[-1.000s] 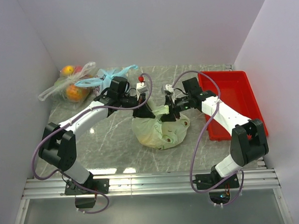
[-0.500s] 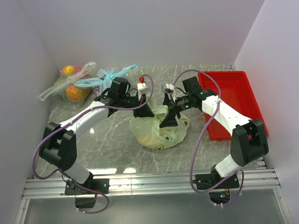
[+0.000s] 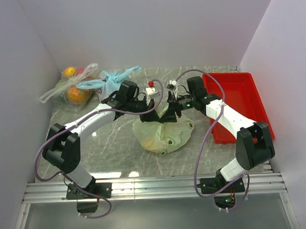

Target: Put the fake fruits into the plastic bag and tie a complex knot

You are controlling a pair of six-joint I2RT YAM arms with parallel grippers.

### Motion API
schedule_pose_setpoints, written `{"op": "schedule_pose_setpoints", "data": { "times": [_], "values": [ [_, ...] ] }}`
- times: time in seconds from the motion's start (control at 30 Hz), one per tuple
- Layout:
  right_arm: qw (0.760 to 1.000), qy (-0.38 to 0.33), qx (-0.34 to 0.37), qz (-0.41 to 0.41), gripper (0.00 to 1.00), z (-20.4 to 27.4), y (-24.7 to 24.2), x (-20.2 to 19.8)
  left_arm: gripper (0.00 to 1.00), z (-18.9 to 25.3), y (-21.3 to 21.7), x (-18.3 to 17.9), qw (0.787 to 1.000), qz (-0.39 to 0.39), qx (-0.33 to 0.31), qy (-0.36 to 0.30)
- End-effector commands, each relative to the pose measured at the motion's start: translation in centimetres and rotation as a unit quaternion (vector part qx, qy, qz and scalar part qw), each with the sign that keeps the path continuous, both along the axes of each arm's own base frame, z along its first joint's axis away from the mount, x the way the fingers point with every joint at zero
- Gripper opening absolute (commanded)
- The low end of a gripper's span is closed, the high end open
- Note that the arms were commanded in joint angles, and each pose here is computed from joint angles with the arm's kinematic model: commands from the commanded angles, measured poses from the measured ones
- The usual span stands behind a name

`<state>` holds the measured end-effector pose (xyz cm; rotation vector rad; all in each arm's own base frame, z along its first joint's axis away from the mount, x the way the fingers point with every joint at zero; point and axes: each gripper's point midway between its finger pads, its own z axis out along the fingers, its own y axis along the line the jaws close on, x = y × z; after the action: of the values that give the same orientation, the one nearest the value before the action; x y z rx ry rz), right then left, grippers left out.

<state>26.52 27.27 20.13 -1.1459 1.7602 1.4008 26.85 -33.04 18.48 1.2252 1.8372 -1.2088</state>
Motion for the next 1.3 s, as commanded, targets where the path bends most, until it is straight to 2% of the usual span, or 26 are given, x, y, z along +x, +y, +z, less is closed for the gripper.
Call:
{"op": "schedule_pose_setpoints", "data": {
  "times": [0.0,0.03,0.07,0.13,0.17,0.23,0.4,0.43,0.5,0.53,0.6,0.67,0.7,0.77,0.8,0.83,1.07,1.17,1.27],
  "values": [
    [0.999,-0.020,0.001,-0.027,0.54,0.8,0.4,1.0,0.01,2.5,-0.4,0.4,0.999,-0.002,-0.020,-0.027],
    [0.999,-0.024,-0.001,-0.029,0.46,0.8,0.3,1.2,0.01,2.5,-0.3,0.0,0.999,-0.010,-0.022,-0.026],
    [0.999,-0.026,-0.002,-0.032,0.31,0.9,0.3,1.3,0.01,2.5,-0.1,-0.1,0.999,-0.011,-0.023,-0.024],
    [0.999,-0.035,-0.001,-0.029,0.07,1.0,0.2,1.2,0.07,3.0,0.6,-0.7,0.999,-0.011,-0.032,-0.008],
    [0.999,-0.035,-0.002,-0.034,0.00,0.9,0.0,1.3,0.11,3.1,1.4,0.0,0.999,0.001,-0.036,-0.002],
    [0.999,-0.042,0.003,-0.027,0.00,1.1,-0.1,1.2,0.25,3.9,2.4,0.0,0.999,0.009,-0.048,0.023],
    [0.998,-0.066,0.006,-0.011,0.00,1.5,-0.3,0.6,0.44,8.0,6.1,3.1,0.995,0.066,-0.079,0.003],
    [0.997,-0.080,0.009,-0.004,0.00,1.7,-0.2,0.5,0.50,8.9,6.4,3.7,0.993,0.083,-0.083,0.009],
    [0.996,-0.088,0.005,-0.001,0.00,1.7,-0.2,0.4,0.55,8.9,6.7,5.3,0.990,0.119,-0.075,0.017],
    [0.995,-0.100,0.003,0.004,0.00,1.5,-0.2,0.3,0.65,9.6,6.5,5.9,0.989,0.126,-0.078,0.017],
    [0.994,-0.109,-0.003,0.006,0.00,1.2,-0.3,0.3,0.67,8.8,5.9,6.4,0.986,0.128,-0.077,0.076],
    [0.992,-0.127,-0.012,0.006,0.00,0.9,-0.2,0.4,0.70,9.7,5.2,7.0,0.983,0.121,-0.089,0.102],
    [0.991,-0.130,-0.016,0.006,0.00,0.8,-0.2,0.4,0.70,9.5,4.9,7.0,0.979,0.120,-0.094,0.138],
    [0.990,-0.142,-0.020,0.006,0.00,0.7,-0.2,0.5,0.71,9.7,4.5,7.0,0.975,0.113,-0.106,0.156],
    [0.989,-0.144,-0.023,0.004,0.00,0.6,-0.2,0.6,0.71,10.2,4.2,7.1,0.976,0.107,-0.118,0.150],
    [0.989,-0.147,-0.023,0.004,0.00,0.7,-0.2,0.7,0.71,10.0,4.1,6.7,0.972,0.103,-0.121,0.171],
    [0.987,-0.157,-0.026,-0.001,0.00,0.7,-0.2,1.1,0.63,7.9,3.7,6.1,0.971,0.101,-0.096,0.195],
    [0.987,-0.160,-0.032,-0.003,0.00,0.4,-0.2,1.3,0.52,7.9,3.5,5.5,0.969,0.087,-0.101,0.209],
    [0.985,-0.168,-0.036,-0.012,0.00,0.2,-0.3,1.7,0.34,8.8,3.4,4.6,0.971,0.059,-0.112,0.205]
  ]
}}
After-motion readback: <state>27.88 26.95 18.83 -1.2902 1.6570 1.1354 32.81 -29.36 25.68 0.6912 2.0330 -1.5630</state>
